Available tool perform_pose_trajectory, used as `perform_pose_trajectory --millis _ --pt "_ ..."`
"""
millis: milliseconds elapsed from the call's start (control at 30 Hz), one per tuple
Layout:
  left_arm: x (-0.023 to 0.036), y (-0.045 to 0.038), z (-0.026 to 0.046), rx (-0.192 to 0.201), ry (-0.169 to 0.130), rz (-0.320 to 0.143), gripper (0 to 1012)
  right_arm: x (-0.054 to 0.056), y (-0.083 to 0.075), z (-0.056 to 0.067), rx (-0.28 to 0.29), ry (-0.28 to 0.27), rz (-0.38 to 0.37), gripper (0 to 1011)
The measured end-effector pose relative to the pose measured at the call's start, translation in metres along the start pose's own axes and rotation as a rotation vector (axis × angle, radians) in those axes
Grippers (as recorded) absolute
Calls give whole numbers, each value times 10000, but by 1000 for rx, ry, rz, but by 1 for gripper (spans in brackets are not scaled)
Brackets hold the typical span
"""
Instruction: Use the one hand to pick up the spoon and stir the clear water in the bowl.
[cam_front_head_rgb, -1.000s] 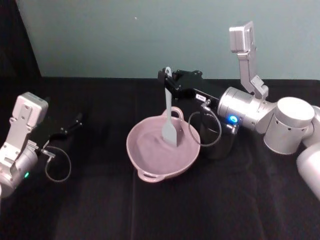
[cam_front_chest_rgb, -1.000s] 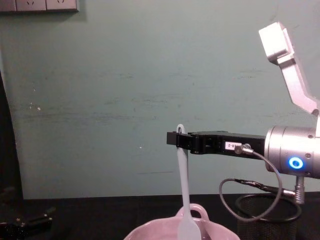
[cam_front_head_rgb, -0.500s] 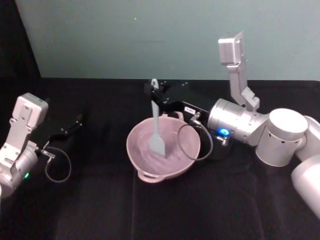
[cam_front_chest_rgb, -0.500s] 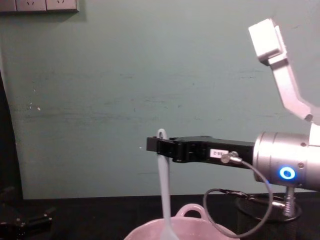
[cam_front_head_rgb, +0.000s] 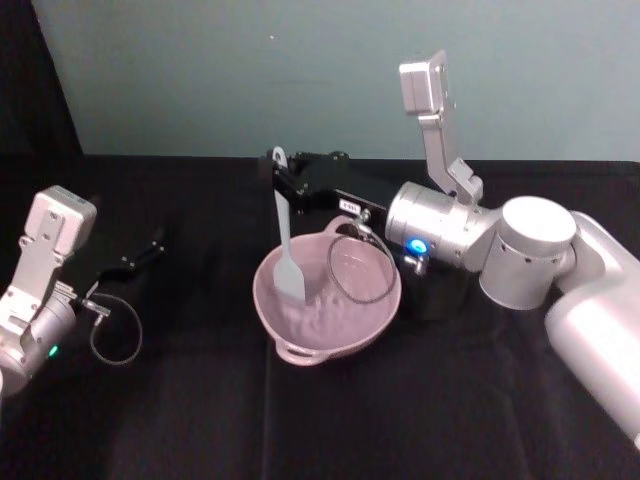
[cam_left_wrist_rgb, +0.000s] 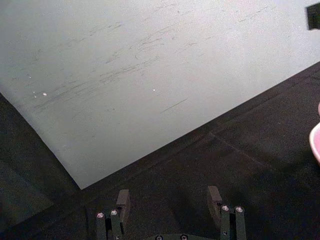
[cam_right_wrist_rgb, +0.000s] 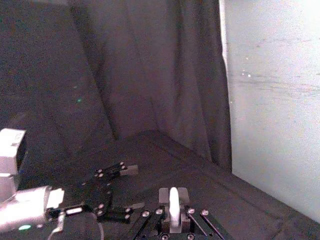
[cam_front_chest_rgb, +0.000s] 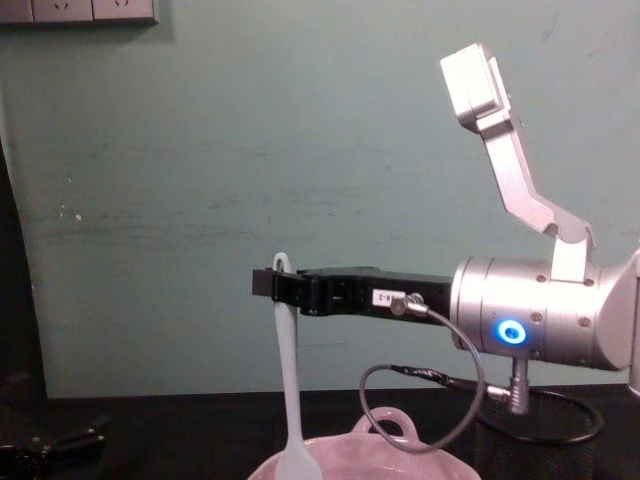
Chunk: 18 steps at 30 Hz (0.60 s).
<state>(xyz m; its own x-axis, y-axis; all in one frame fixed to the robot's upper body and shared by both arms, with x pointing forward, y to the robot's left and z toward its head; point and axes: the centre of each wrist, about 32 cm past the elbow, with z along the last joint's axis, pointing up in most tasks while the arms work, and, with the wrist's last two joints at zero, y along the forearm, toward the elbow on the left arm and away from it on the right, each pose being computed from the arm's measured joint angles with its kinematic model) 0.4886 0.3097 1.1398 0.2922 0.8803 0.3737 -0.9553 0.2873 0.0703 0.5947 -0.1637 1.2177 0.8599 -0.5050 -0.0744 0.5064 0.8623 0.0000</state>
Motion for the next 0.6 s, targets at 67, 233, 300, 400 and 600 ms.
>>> perform_pose_trajectory --millis 67,233,300,400,600 --pt "0 0 0 0 0 0 1011 52 30 20 -1 -2 -6 109" --pt "0 0 0 0 0 0 1011 191 33 84 -7 -4 -31 109" --pt "0 0 0 0 0 0 1011 225 17 99 -9 -3 -40 109" --pt "0 0 0 0 0 0 1011 285 -43 121 -14 0 -59 109" --pt "0 0 0 0 0 0 1011 331 -214 139 -11 5 -104 109"
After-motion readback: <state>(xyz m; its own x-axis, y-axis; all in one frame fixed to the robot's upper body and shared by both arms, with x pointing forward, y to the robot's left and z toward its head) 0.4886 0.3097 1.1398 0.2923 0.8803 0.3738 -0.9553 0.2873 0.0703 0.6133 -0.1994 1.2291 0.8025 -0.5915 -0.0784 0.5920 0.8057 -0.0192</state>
